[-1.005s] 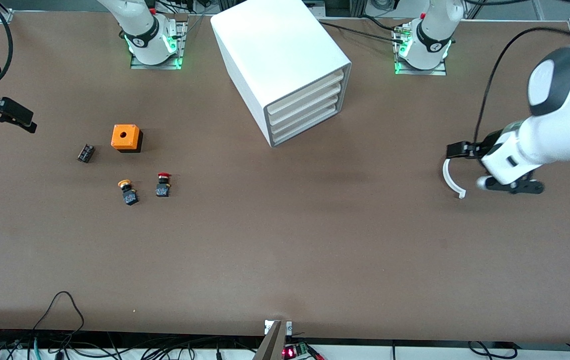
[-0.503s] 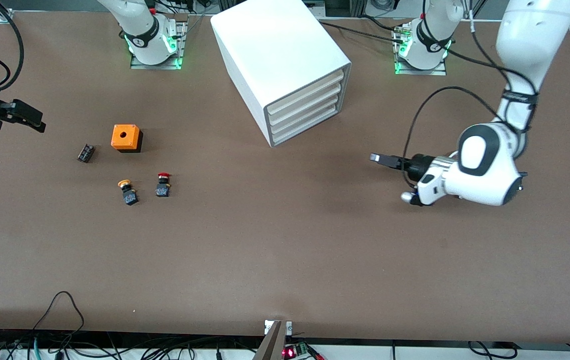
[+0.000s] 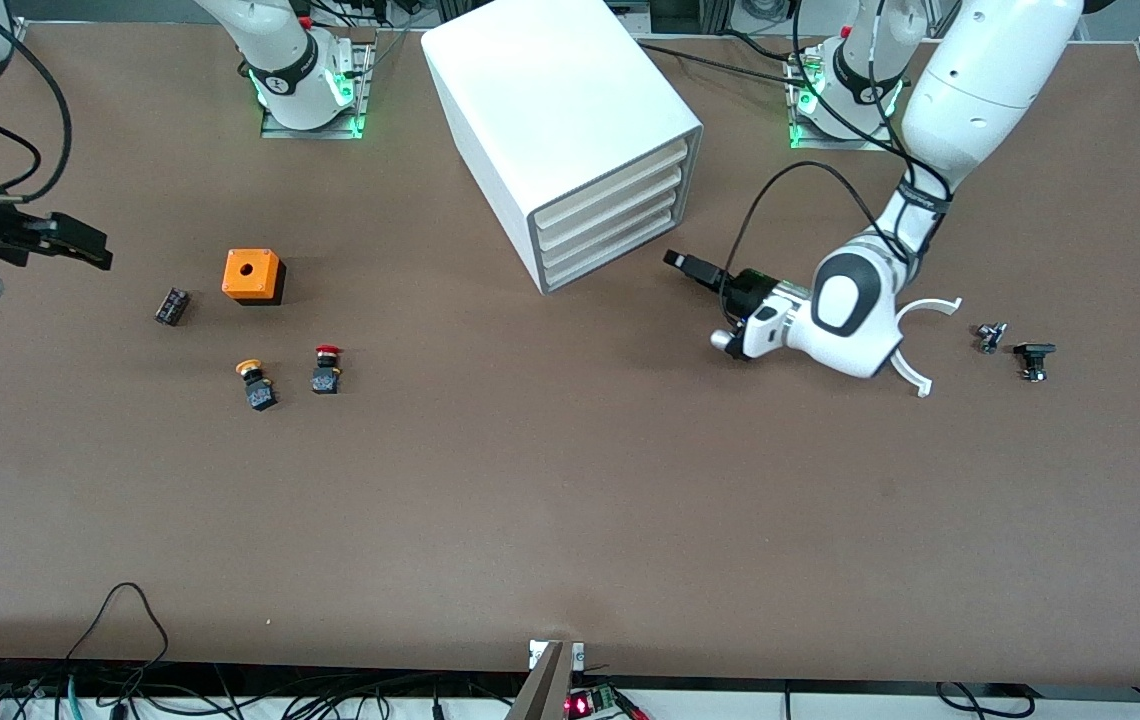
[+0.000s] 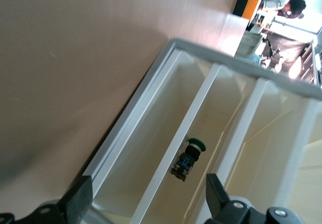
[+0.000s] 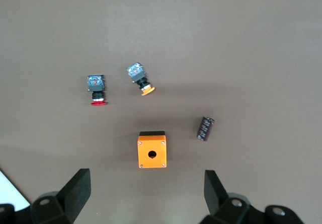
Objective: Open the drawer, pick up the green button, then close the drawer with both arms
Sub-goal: 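Reach the left gripper to the drawer handle while the right gripper approaches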
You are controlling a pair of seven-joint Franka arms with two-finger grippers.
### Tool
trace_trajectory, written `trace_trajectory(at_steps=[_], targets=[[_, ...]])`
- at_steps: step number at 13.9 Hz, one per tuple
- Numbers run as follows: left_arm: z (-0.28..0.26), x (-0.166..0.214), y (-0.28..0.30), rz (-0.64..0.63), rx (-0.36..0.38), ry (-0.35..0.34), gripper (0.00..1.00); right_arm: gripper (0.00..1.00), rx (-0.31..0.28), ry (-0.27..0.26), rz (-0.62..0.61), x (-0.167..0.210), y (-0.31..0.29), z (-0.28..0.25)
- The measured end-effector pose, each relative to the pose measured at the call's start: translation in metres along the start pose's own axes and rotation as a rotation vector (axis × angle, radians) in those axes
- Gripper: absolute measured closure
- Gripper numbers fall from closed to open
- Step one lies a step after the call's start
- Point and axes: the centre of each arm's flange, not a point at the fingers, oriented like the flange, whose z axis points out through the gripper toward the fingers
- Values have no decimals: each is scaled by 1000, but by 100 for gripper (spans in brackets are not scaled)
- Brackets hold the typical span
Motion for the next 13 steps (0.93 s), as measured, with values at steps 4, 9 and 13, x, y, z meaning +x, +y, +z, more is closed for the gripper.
trace_trajectory(at_steps=[4, 9, 13], targets=[[55, -9, 3, -22, -11, -2, 7, 0, 14, -7, -56, 25, -36, 34], [85, -21, -2, -53, -22, -14, 22, 0, -6, -40, -179, 29, -124, 62], [90, -23, -1, -54, -26, -21, 67, 0, -16, -65, -233, 31, -160, 84]])
